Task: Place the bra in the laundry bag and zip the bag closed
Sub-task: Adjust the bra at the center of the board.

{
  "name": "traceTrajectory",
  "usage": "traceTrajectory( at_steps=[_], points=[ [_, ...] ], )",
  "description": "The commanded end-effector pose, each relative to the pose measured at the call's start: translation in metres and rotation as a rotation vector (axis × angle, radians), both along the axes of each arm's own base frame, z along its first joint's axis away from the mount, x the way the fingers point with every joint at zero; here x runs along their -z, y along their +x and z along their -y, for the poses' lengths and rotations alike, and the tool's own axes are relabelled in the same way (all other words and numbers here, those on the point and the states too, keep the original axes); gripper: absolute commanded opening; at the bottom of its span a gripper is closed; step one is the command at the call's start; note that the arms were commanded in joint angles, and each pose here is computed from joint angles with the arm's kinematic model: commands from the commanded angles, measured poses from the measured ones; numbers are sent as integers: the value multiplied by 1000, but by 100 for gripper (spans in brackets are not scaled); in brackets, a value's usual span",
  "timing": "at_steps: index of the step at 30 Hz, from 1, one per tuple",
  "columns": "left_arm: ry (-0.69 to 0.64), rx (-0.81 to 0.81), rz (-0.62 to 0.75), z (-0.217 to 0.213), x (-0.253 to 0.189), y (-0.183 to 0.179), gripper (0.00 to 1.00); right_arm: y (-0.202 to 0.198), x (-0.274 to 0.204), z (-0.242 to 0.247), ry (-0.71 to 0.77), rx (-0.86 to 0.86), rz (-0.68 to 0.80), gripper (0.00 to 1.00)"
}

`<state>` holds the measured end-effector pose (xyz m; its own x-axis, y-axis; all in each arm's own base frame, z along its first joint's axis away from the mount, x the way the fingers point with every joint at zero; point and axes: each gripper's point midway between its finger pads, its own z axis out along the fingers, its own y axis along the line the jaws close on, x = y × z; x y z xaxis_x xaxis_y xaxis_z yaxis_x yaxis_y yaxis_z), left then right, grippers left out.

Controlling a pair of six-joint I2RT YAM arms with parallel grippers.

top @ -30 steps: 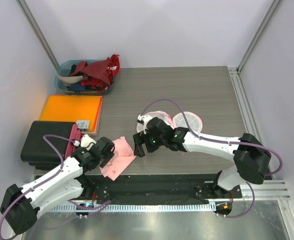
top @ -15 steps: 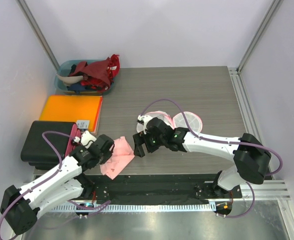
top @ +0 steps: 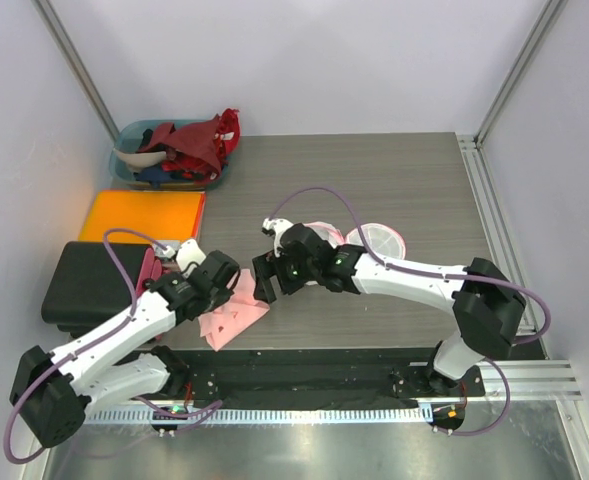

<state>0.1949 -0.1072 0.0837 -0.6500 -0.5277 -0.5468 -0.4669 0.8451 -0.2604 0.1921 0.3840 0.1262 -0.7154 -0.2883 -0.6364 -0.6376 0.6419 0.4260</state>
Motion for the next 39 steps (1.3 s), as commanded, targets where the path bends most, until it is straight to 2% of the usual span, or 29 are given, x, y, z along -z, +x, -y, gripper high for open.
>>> traceTrajectory(
  at_steps=[1,7,13,18,22,23,26,31,34,39],
  points=[
    [66,17,69,0,-12,24,12,6,-23,-22,64,-28,29,87],
    [91,62,87,10,-4,39,13,-5,-6,-31,62,-121,7,88],
    [96,66,94,13,1,47,21,-17,7,-24,67,-61,5,89],
    [107,73,116,11,-5,54,33,-45,13,-13,79,-12,-4,90],
    [134,94,110,8,-10,60,56,-66,9,-12,152,-4,-18,89],
    [134,99,107,8,-12,60,67,-70,11,-7,160,-2,-18,90],
    [99,136,107,14,-10,58,81,-80,4,-2,204,-12,-16,90],
    [32,134,81,12,-1,57,87,-84,0,5,220,-19,-14,90],
    [-67,135,64,17,1,61,87,-87,3,7,215,-20,-29,90],
    [-58,147,20,14,-1,56,87,-90,7,8,216,-20,-47,90]
  ],
)
